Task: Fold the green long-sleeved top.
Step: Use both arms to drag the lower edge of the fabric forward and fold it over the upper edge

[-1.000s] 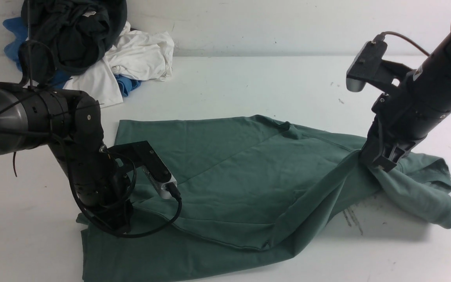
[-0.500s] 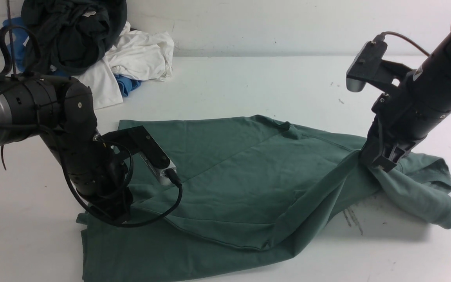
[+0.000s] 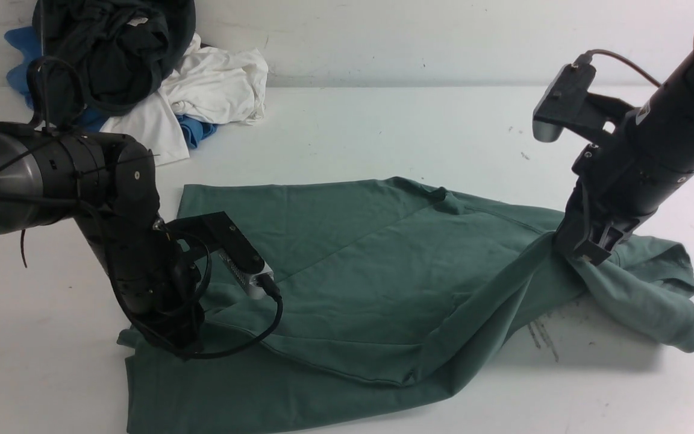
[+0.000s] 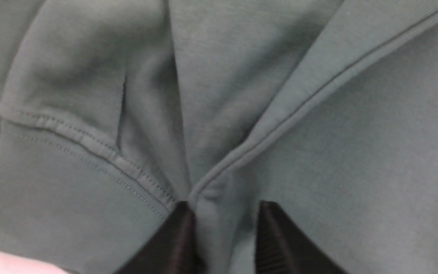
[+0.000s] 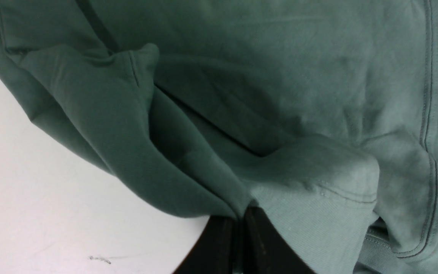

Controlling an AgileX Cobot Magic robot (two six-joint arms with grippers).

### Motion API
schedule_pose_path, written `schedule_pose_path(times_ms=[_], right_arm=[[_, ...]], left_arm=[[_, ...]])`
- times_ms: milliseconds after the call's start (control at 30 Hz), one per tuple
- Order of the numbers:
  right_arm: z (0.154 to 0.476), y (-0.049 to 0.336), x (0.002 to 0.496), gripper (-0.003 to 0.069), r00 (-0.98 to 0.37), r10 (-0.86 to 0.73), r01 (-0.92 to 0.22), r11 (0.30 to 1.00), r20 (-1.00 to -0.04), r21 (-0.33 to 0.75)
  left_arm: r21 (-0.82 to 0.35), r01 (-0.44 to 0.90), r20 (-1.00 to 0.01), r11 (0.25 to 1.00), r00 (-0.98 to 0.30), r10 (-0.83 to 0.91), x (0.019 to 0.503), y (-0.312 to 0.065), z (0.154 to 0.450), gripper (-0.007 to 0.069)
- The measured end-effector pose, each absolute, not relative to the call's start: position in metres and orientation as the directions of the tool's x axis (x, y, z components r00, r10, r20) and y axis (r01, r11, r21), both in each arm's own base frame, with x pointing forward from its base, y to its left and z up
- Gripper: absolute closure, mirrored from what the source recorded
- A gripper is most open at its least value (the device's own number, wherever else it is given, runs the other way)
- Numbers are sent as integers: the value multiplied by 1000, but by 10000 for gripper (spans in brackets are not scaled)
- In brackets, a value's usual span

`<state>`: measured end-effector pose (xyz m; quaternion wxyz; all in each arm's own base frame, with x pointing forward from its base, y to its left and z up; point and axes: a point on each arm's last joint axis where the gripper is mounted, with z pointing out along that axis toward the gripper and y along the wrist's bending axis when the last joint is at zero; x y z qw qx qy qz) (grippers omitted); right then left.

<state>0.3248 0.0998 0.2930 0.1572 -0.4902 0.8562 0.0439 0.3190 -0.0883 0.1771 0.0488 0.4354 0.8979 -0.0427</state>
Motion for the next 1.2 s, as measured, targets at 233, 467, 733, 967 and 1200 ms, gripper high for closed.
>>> schedule_pose_path(times_ms=[233, 467, 733, 967, 1200], right_arm=[[293, 101, 324, 648, -473, -822, -853, 517, -317, -70], [293, 101, 324, 648, -473, -822, -853, 517, -318, -68], [293, 99, 324, 648, -470, -829, -855, 513, -303, -77], [293, 101, 324, 648, -475, -820, -853, 518, -319, -59], [293, 101, 324, 648, -476, -819, -853, 518, -320, -56]], left_arm=[[-6, 787, -161, 617, -610, 776, 317, -88, 194, 612], [58, 789, -215, 611, -588, 780, 310, -85, 222, 613], [154, 756, -225, 636, -600, 768, 301, -75, 248, 613], [86, 741, -187, 666, -644, 742, 302, -78, 225, 607], [55, 744, -140, 666, -655, 743, 311, -80, 194, 491]])
